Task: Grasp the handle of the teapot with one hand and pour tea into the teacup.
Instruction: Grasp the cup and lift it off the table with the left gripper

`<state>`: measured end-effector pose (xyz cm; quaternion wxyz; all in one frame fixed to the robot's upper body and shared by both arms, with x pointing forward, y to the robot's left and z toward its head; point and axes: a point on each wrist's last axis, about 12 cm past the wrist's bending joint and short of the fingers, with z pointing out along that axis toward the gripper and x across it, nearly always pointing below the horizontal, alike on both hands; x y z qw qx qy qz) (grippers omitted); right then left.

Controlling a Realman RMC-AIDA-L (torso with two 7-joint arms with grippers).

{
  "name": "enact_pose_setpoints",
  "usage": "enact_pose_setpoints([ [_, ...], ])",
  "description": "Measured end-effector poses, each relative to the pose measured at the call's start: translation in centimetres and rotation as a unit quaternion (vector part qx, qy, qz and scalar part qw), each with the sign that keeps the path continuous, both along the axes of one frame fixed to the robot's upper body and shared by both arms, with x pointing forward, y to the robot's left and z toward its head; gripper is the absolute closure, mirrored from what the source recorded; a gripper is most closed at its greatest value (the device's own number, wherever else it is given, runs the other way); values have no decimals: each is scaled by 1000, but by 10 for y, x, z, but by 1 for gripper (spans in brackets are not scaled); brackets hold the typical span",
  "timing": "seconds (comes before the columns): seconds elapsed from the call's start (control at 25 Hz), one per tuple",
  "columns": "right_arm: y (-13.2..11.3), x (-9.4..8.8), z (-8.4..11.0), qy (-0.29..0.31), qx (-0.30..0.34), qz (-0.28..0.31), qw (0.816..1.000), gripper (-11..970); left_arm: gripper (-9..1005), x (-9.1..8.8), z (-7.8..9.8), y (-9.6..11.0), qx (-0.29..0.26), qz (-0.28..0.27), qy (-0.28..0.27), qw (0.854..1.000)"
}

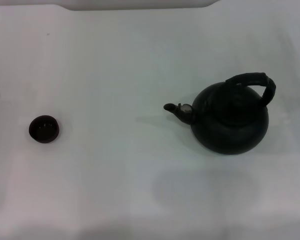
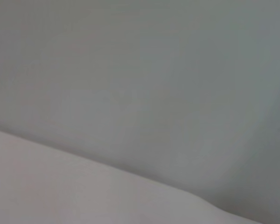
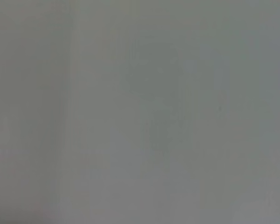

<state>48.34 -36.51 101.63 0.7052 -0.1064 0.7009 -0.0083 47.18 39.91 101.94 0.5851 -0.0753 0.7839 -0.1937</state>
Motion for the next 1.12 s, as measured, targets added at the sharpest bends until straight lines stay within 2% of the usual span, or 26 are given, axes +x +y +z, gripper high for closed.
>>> enact_pose_setpoints([
  [0.2, 0, 2, -2, 10, -2, -4, 1000, 114, 355, 28, 23, 7, -20, -22, 47, 998],
  [0.32, 0, 4, 0, 6, -3, -2, 1000, 114, 355, 47, 40, 3, -23, -46, 98, 994],
  [0.44, 0, 4, 1, 3, -3, -1, 1000, 114, 353, 66, 55, -11, -6, -70, 157, 985],
  [0.6, 0, 5, 1, 2, -3, 0, 1000, 114, 351, 82, 75, -32, 49, -109, 208, 971],
  [0.8, 0, 4, 1, 4, -4, -2, 1000, 114, 332, 86, 92, -59, 114, -175, 243, 947],
  [0.92, -1, 4, 0, 6, -5, -3, 1000, 114, 306, 86, 98, -75, 135, -213, 260, 932],
  [1.04, -1, 5, 0, 5, -11, -3, 1000, 115, 279, 86, 104, -93, 167, -248, 287, 910],
  [1.12, -1, 5, 0, 5, -16, -3, 1000, 115, 221, 86, 106, -106, 194, -262, 309, 894],
])
